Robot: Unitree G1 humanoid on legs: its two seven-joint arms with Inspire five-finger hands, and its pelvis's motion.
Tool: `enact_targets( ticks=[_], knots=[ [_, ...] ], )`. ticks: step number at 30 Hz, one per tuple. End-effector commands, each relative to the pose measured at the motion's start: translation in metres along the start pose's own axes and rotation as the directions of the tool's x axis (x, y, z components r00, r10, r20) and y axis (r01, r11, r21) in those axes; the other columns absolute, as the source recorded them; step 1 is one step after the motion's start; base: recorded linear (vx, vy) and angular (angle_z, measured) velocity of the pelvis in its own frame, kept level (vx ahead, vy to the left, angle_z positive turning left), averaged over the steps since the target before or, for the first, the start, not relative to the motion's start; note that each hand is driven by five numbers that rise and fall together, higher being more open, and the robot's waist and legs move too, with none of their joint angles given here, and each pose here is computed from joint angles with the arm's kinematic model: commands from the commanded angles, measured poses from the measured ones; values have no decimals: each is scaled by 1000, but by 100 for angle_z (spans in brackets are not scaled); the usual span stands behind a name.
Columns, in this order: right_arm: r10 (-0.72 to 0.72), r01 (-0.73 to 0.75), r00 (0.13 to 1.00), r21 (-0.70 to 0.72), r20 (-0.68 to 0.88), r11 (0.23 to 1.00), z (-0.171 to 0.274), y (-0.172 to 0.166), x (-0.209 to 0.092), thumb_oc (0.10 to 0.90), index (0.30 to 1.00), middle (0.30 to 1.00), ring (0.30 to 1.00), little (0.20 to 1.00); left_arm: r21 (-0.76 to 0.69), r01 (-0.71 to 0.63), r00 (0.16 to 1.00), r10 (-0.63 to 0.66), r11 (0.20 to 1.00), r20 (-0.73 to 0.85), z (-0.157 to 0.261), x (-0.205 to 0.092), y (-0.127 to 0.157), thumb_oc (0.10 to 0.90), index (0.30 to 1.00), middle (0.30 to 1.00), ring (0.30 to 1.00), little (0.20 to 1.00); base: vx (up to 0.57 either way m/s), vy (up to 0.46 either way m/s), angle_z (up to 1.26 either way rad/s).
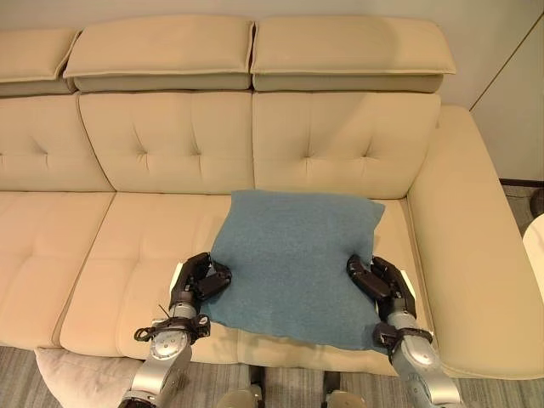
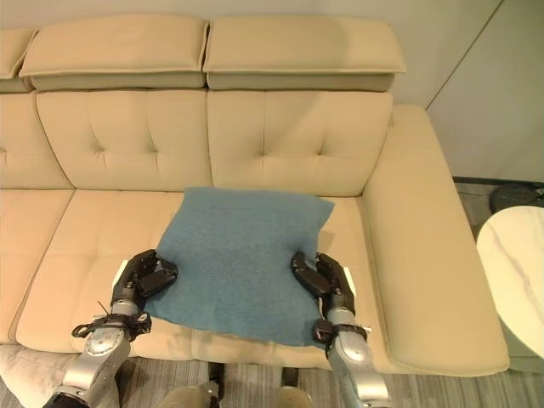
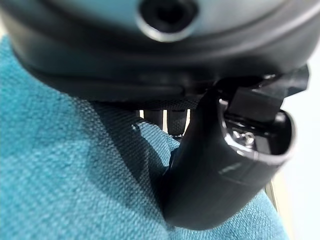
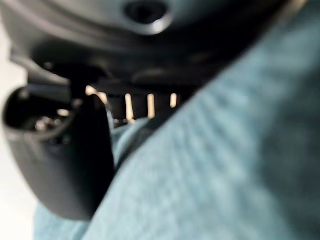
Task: Pick up all the scattered cushions and arrange them neatly on the sofa.
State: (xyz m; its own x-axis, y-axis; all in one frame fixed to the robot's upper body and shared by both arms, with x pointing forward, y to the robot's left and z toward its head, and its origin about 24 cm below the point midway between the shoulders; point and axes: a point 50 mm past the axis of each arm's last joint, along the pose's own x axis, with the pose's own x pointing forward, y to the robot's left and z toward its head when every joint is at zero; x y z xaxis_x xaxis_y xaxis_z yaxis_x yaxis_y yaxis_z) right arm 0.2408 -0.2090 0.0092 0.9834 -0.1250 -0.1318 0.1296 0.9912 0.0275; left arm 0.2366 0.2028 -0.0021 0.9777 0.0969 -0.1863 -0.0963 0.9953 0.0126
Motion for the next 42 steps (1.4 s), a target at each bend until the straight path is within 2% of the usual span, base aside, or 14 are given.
enact_targets(
  ticks=[1, 8, 14, 16, 19, 21, 22, 23, 24, 25, 28, 35, 38, 42],
  knots=[
    [140, -138, 850, -43, 507, 990, 109, 45, 20, 400, 300, 300, 300, 300, 36, 170, 817, -161, 985, 553, 120, 12, -48, 400, 300, 300, 300, 300, -118, -5, -3],
    [123, -13, 627, -147, 769, 989, 191, 78, 34, 400, 300, 300, 300, 300, 46, 81, 557, -83, 996, 827, 210, 19, -76, 400, 300, 300, 300, 300, -95, -11, 0],
    [57, 249, 319, -142, 946, 958, 274, 92, 32, 400, 300, 300, 300, 300, 115, -14, 259, -108, 993, 960, 295, 10, -112, 400, 300, 300, 300, 300, -41, -11, 3],
    [43, 329, 242, -124, 969, 936, 300, 95, 33, 400, 300, 300, 300, 300, 142, -54, 190, -129, 988, 973, 321, 9, -127, 400, 300, 300, 300, 300, -38, -6, 22],
    [34, 391, 197, -110, 980, 914, 322, 99, 35, 400, 300, 300, 300, 300, 147, -64, 161, -135, 987, 978, 342, 8, -139, 400, 300, 300, 300, 300, -42, 1, 10],
    [-4, 465, 200, -91, 980, 880, 351, 108, 45, 400, 300, 300, 300, 300, 146, -68, 219, -128, 987, 967, 366, 19, -155, 400, 300, 300, 300, 300, -46, 7, 4],
    [-20, 482, 224, -93, 974, 871, 359, 109, 50, 499, 448, 448, 448, 448, 142, -63, 260, -121, 988, 958, 373, 25, -159, 605, 608, 608, 608, 608, -45, 8, 5],
    [-29, 488, 246, -98, 969, 867, 365, 109, 55, 649, 674, 674, 674, 674, 152, -68, 285, -127, 986, 950, 378, 29, -161, 800, 900, 900, 900, 900, -51, 0, 2],
    [-41, 493, 271, -102, 962, 864, 370, 109, 59, 649, 674, 674, 674, 674, 172, -83, 315, -138, 982, 939, 381, 34, -163, 800, 900, 900, 900, 900, -45, -3, 7],
    [-50, 497, 293, -108, 955, 861, 375, 108, 62, 800, 900, 900, 900, 900, 181, -95, 330, -141, 979, 933, 385, 36, -163, 800, 900, 900, 900, 900, -46, -3, 10],
    [-45, 470, 508, -232, 860, 852, 350, 98, 92, 800, 900, 900, 900, 900, 256, -64, 500, -191, 965, 845, 351, 63, -166, 800, 900, 900, 900, 900, -31, -22, 13],
    [-2, 422, 634, -344, 773, 839, 313, 98, 110, 800, 900, 900, 900, 900, 344, -124, 592, -209, 931, 779, 319, 82, -158, 800, 900, 900, 900, 900, -22, -15, 6],
    [37, 372, 711, -421, 702, 827, 279, 97, 119, 800, 900, 900, 900, 900, 340, -193, 656, -137, 920, 742, 300, 97, -131, 800, 900, 900, 900, 900, -44, 3, -6],
    [51, 332, 750, -441, 659, 834, 258, 93, 121, 800, 900, 900, 900, 900, 321, -217, 678, -94, 922, 729, 288, 101, -112, 800, 900, 900, 900, 900, -34, 9, 2]
  ],
)
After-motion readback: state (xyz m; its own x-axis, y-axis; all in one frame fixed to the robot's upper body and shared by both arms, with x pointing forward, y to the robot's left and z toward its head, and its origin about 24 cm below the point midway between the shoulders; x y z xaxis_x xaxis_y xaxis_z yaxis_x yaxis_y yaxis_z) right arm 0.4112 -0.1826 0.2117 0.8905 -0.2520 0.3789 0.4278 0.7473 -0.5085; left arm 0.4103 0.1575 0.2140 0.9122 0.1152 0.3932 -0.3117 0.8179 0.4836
